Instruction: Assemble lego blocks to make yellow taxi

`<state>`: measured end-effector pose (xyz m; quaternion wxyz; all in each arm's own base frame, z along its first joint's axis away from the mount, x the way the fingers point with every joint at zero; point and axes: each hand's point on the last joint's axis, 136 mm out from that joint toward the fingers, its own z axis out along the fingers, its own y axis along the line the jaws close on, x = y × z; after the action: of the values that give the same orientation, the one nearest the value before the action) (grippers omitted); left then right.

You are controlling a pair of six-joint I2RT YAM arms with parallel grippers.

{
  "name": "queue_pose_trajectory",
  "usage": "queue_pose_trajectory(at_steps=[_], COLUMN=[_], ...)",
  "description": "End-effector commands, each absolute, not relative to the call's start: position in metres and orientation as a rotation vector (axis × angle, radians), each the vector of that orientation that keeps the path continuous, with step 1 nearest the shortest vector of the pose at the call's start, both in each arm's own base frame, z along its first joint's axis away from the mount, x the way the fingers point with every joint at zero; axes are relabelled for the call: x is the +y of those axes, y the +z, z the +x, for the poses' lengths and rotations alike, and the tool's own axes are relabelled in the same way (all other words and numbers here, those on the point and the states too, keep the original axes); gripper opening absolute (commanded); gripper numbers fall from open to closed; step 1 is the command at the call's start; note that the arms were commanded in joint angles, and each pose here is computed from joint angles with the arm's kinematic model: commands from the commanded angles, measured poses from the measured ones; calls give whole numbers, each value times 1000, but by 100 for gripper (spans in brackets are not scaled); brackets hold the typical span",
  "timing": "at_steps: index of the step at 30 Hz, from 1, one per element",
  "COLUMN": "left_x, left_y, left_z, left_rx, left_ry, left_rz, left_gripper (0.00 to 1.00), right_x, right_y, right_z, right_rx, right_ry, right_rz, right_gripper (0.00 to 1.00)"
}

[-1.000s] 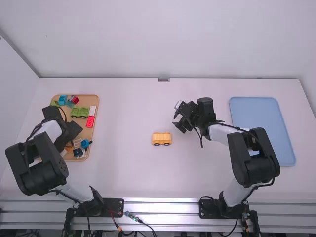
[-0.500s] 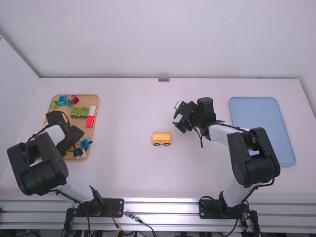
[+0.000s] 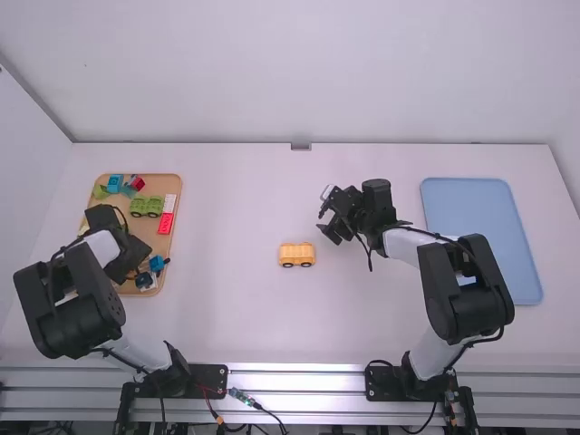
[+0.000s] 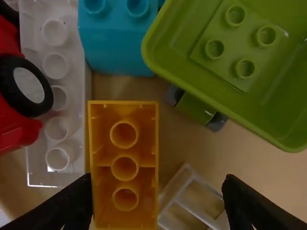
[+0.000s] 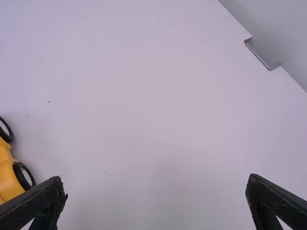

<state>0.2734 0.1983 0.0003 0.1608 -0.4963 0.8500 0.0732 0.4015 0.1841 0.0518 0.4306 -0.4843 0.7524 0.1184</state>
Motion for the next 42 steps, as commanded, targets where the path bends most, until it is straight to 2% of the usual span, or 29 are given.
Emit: queue_pose_trajectory(at_steps=[1, 4, 8, 12, 18, 20, 31, 42], left_x=[195, 194, 196, 196, 198, 200, 204, 207], left_y=[4, 2, -2, -4, -4, -3, -8, -12], left_z=[271, 271, 271, 272, 274, 275, 265, 263], left_rx=[2427, 2424, 2384, 2345, 2329, 2320, 2292, 2252], left_ry=[215, 214, 217, 208, 213, 212, 288, 301], left_rz=[-1407, -1403, -1429, -1453, -1447, -1444, -1481, -1494], left_gripper=[69, 69, 78, 79, 75, 69, 69, 62], right_x=[187, 187, 187, 187, 187, 187, 187, 187], right_y=[60, 60, 60, 60, 60, 59, 59, 59], right_z=[400, 400, 400, 400, 399, 399, 399, 399], right_rx=[1857, 1857, 1857, 1857, 1859, 1860, 1861, 1861], right_ry=[301, 302, 302, 302, 303, 303, 304, 304], right_rz=[-1207, -1207, -1208, -1208, -1208, -1208, -1209, -1209], right_gripper=[99, 99, 99, 99, 99, 99, 99, 99])
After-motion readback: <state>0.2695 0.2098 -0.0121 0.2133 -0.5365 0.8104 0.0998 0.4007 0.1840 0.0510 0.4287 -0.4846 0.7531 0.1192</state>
